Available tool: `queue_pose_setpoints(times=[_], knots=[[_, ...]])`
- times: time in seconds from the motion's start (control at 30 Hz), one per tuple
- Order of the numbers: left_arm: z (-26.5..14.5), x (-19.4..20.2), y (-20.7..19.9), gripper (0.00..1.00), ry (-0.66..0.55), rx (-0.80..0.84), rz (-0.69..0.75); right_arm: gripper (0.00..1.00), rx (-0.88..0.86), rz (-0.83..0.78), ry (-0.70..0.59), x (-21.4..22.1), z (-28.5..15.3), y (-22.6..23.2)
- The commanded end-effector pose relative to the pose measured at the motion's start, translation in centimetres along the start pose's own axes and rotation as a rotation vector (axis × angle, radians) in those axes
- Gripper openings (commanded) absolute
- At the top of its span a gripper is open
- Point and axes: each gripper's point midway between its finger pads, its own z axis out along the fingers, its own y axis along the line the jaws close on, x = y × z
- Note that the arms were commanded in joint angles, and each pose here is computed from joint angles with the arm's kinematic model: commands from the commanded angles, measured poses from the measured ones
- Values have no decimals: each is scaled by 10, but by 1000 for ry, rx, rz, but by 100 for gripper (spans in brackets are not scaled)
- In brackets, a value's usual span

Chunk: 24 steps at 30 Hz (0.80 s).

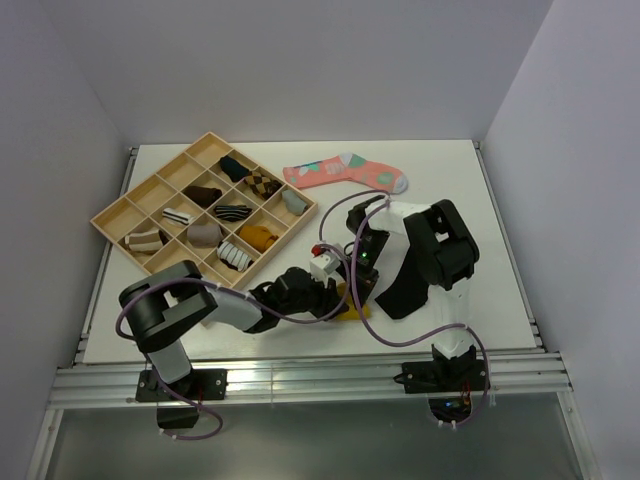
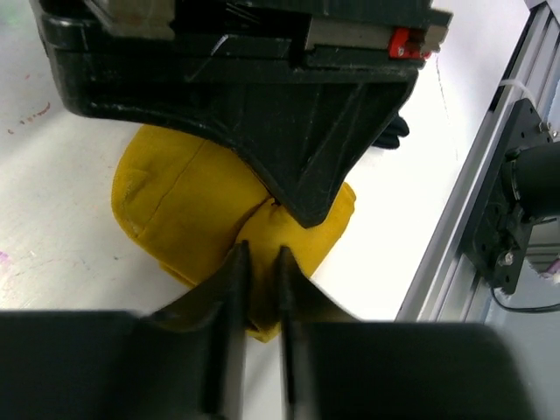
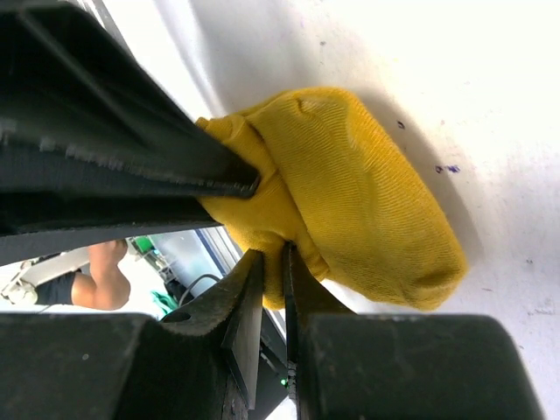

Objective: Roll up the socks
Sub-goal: Roll the sock at the center of the board.

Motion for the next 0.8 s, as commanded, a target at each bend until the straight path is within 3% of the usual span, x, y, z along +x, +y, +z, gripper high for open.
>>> queue_pose_setpoints(times=[0.0, 0.03, 0.07, 0.1, 0.33, 0.77], knots=[[4, 25, 9, 14, 95, -51, -54, 17, 216, -108, -17, -15, 1, -54], [6, 26, 11, 2, 104, -67, -77, 19, 227, -103, -17, -13, 2, -56], [8, 28, 17, 0, 112, -107, -101, 21, 256, -113, -42, -18, 0, -58], [6, 42, 26, 0, 175, -162, -127, 25, 274, -121, -42, -17, 0, -59], [-4, 60, 41, 0, 273, -292, -219, 55, 402, -169, -172, -30, -21, -52], [-13, 57, 45, 0, 371, -371, -333, 56, 448, -142, -334, -28, -61, -43]])
